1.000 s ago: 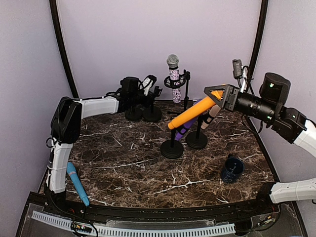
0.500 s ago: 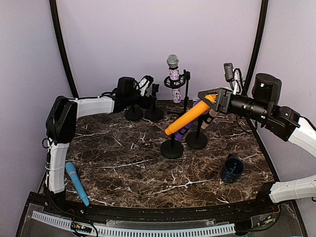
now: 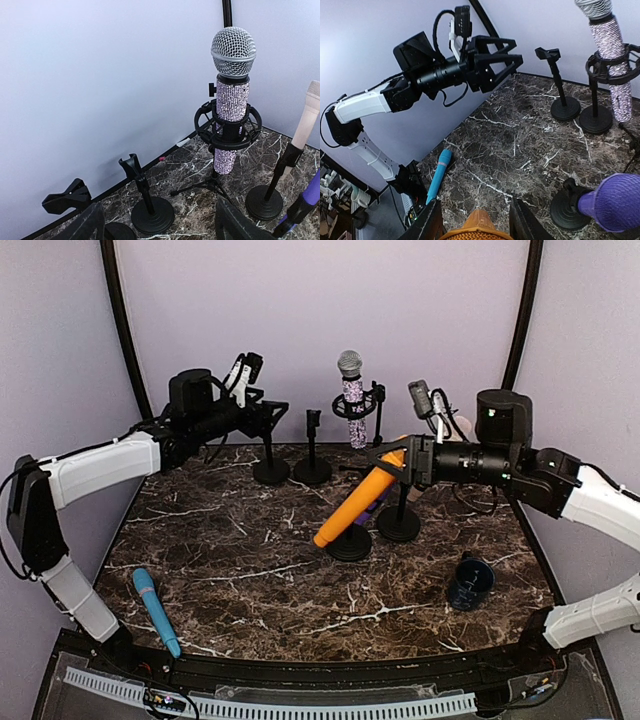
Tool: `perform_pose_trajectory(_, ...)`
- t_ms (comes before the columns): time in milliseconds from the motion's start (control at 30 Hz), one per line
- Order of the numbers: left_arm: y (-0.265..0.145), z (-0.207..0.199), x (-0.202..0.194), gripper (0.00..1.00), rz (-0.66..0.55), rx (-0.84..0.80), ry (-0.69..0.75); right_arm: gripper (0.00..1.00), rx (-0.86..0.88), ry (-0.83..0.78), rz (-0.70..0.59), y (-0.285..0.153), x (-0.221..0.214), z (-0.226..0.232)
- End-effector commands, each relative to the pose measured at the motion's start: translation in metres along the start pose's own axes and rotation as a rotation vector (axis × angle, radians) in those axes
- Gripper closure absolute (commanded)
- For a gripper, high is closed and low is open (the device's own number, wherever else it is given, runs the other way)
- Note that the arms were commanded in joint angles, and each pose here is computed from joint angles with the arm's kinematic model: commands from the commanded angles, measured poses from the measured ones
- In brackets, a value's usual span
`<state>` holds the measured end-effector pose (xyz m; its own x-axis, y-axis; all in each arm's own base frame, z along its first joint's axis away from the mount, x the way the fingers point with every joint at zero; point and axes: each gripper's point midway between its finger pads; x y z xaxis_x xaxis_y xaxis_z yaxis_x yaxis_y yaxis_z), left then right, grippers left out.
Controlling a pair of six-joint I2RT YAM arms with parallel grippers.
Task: Remove the microphone from the stand
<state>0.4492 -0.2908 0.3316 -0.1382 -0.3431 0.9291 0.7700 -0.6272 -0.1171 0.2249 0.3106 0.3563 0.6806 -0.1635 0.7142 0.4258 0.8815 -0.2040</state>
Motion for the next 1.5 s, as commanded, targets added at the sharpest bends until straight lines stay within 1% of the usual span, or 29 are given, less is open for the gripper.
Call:
perform_pose_trajectory(0,-0.028,0.003,0.001,0.23,0.04,0.014,-0.076,0.69,0.082,-0.031,0.059,0.024,-0.013,0.027)
perform_pose_trajectory(100,-0.048,0.008,0.008,0.22,0.053,0.026,-0.103,0.69,0.13,-0.012,0.119,0.047,-0.033,0.038)
perform_pose_trajectory(133,-0.053,0.012,0.002,0.22,0.063,0.036,-0.124,0.69,0.142,-0.004,0.143,0.055,-0.04,0.04)
perform_pose_trajectory(167,-0.063,0.015,0.007,0.22,0.05,0.044,-0.132,0.69,0.149,0.003,0.165,0.063,-0.046,0.042)
perform_pose_trajectory(200,-0.068,0.02,-0.001,0.21,0.066,0.055,-0.16,0.69,0.152,0.008,0.186,0.072,-0.052,0.044)
perform_pose_trajectory(233,-0.077,0.022,0.004,0.21,0.05,0.057,-0.172,0.69,0.147,0.014,0.209,0.081,-0.059,0.043)
perform_pose_trajectory(267,-0.081,0.025,-0.006,0.21,0.07,0.063,-0.191,0.69,0.146,0.015,0.23,0.089,-0.065,0.045)
perform_pose_trajectory(300,-0.089,0.029,-0.004,0.21,0.063,0.074,-0.191,0.69,0.143,0.016,0.25,0.098,-0.071,0.045)
perform_pose_trajectory(333,-0.093,0.027,-0.013,0.21,0.086,0.072,-0.186,0.69,0.14,0.018,0.272,0.106,-0.078,0.045)
perform_pose_trajectory(367,-0.1,0.03,-0.012,0.21,0.083,0.087,-0.176,0.7,0.142,0.02,0.291,0.114,-0.084,0.045)
perform_pose_trajectory(400,-0.103,0.026,-0.023,0.21,0.11,0.087,-0.159,0.7,0.141,0.025,0.313,0.122,-0.09,0.044)
perform_pose_trajectory(433,-0.11,0.029,-0.021,0.21,0.105,0.107,-0.143,0.7,0.142,0.03,0.335,0.13,-0.097,0.044)
perform_pose_trajectory(467,-0.113,0.026,-0.032,0.21,0.123,0.108,-0.133,0.7,0.146,0.037,0.358,0.138,-0.104,0.044)
perform_pose_trajectory(500,-0.121,0.029,-0.029,0.21,0.112,0.124,-0.127,0.7,0.146,0.048,0.379,0.146,-0.111,0.042)
perform_pose_trajectory(600,-0.133,0.028,-0.04,0.2,0.111,0.145,-0.117,0.71,0.143,0.09,0.434,0.17,-0.127,0.035)
perform_pose_trajectory(833,-0.145,0.03,-0.036,0.2,0.107,0.166,-0.068,0.71,0.207,0.168,0.508,0.212,-0.152,0.032)
perform_pose_trajectory(1067,-0.149,0.03,-0.039,0.19,0.112,0.18,-0.052,0.69,0.165,0.221,0.59,0.247,-0.185,0.002)
perform_pose_trajectory(1167,-0.148,0.03,-0.041,0.19,0.118,0.179,-0.052,0.66,0.14,0.252,0.607,0.26,-0.198,-0.013)
perform_pose_trajectory(1400,-0.145,0.031,-0.048,0.19,0.139,0.183,-0.048,0.53,0.091,0.301,0.591,0.289,-0.207,-0.038)
perform_pose_trajectory(1467,-0.144,0.03,-0.05,0.19,0.144,0.182,-0.047,0.51,0.082,0.323,0.586,0.296,-0.209,-0.047)
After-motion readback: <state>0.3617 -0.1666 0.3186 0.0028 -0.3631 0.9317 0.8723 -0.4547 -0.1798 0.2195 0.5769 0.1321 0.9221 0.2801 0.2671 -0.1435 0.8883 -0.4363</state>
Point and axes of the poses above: each gripper's point midway between its finger pads, its own y axis out along the fingers, its own z axis along the line the jaws close on, x = y × z, and after that the axes turned 14 degrees about y, right-handed
